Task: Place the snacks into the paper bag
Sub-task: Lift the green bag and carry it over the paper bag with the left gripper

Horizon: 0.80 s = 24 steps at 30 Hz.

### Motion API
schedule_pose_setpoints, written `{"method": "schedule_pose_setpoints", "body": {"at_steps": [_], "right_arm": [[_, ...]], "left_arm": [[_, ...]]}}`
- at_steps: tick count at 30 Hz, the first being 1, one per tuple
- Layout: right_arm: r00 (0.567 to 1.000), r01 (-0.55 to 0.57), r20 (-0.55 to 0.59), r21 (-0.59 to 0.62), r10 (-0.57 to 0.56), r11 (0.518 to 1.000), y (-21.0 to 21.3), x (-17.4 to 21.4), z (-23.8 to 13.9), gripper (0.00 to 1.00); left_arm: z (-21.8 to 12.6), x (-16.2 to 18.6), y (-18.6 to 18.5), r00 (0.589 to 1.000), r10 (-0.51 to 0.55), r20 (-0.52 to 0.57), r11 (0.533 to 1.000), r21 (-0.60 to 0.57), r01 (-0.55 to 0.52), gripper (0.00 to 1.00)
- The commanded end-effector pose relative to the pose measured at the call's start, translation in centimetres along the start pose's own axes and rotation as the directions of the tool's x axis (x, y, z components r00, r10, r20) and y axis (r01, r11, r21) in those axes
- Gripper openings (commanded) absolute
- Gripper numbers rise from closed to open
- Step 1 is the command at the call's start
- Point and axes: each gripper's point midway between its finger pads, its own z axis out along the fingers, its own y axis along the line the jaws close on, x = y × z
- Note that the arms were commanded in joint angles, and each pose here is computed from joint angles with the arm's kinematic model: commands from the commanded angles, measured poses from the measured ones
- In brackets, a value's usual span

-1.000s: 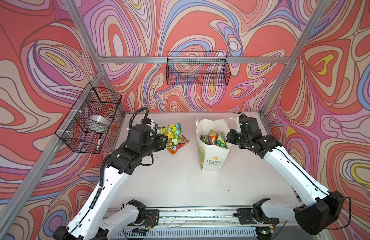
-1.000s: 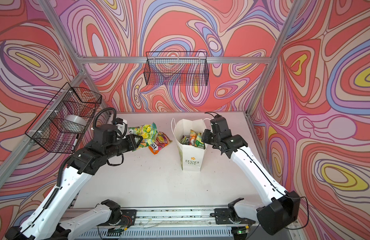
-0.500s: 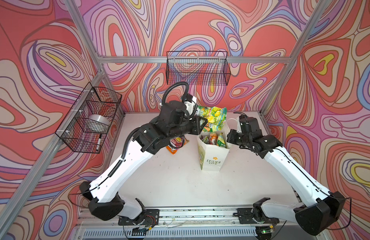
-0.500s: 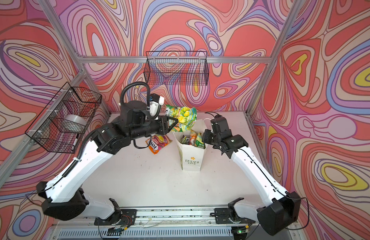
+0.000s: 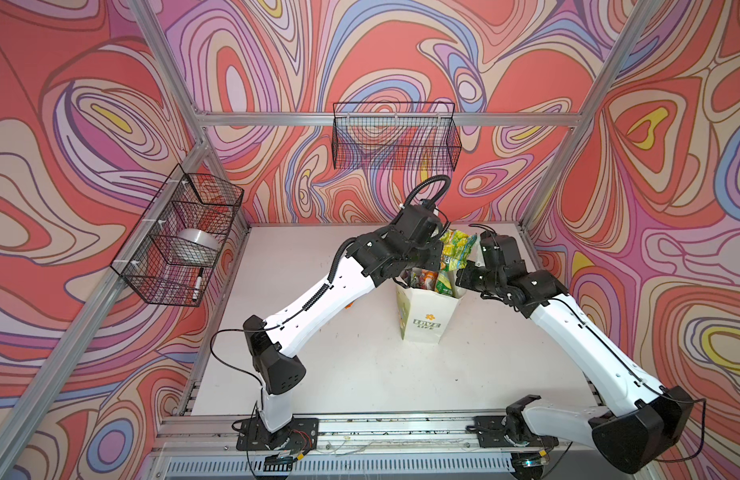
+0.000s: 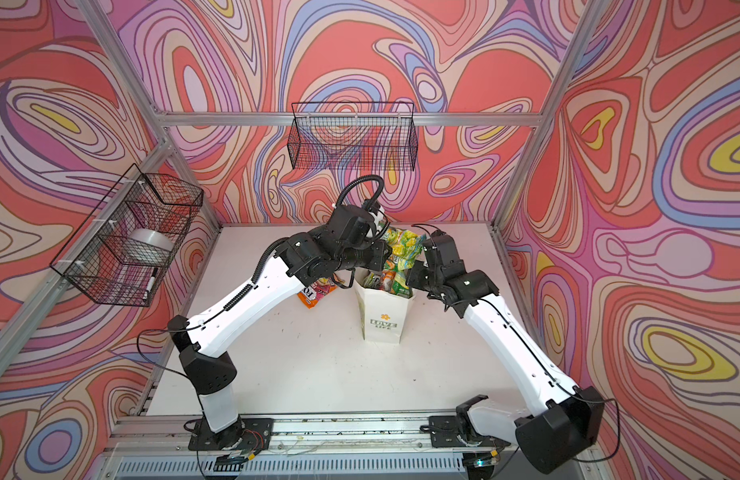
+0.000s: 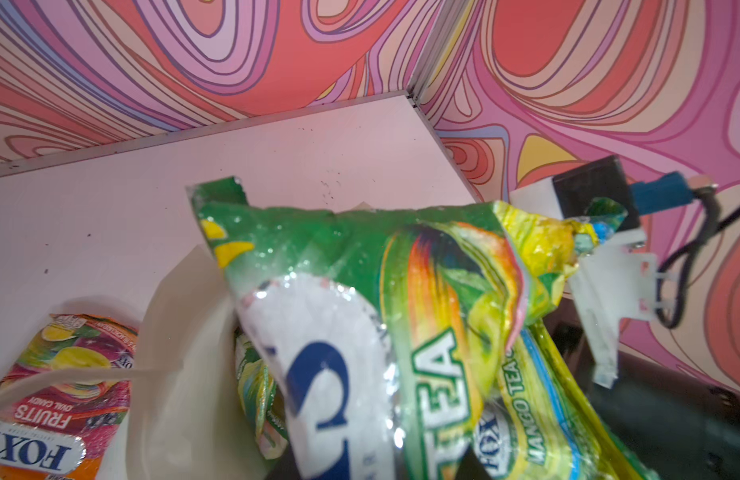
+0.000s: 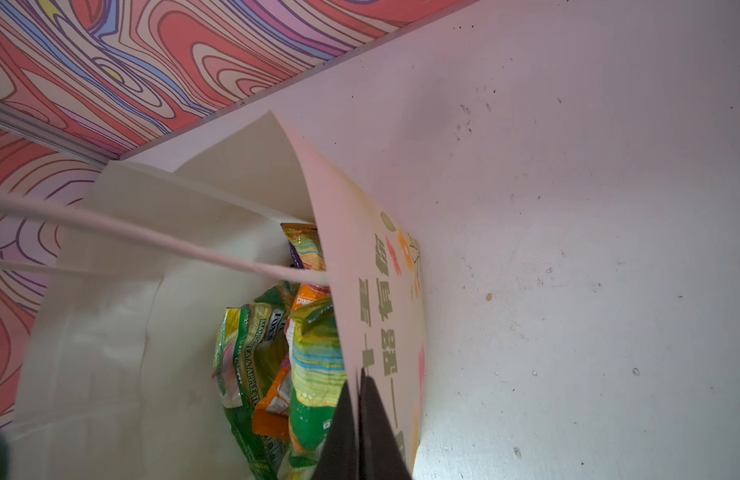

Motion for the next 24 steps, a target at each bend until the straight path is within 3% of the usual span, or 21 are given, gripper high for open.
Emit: {"method": "schedule_pose_setpoints", "body": {"at_steps": [1, 17, 21, 24], "right_arm": [[0.998, 0.014, 0.063, -0.048, -0.011, 0.999, 1.3, -1.7, -1.6, 0.0], [0.998, 0.015, 0.066, -0.064, -0.011, 0.998, 1.8, -2.0, -1.6, 0.0], [0.998, 0.017, 0.067, -0.055, -0.013, 0.998, 1.6, -1.9, -1.7, 0.0], [0.998, 0.017, 0.065, -0.052, -0.014, 0.998, 1.5, -1.8, -1.6, 0.0]], "left_arm": [[1.2, 1.2, 2.0, 0.999, 0.041, -0.03, 0.995, -0.091, -0.043, 0.3], [6.2, 5.6, 5.3, 0.967, 0.121, -0.226, 0.965, -0.202, -0.168, 0.33], [6.5, 6.8, 7.0, 0.956, 0.121, -0.267, 0.94, -0.278, -0.196, 0.52], [5.7, 6.1, 6.4, 0.963, 0.111, -0.244, 0.951, -0.255, -0.174, 0.64]]}}
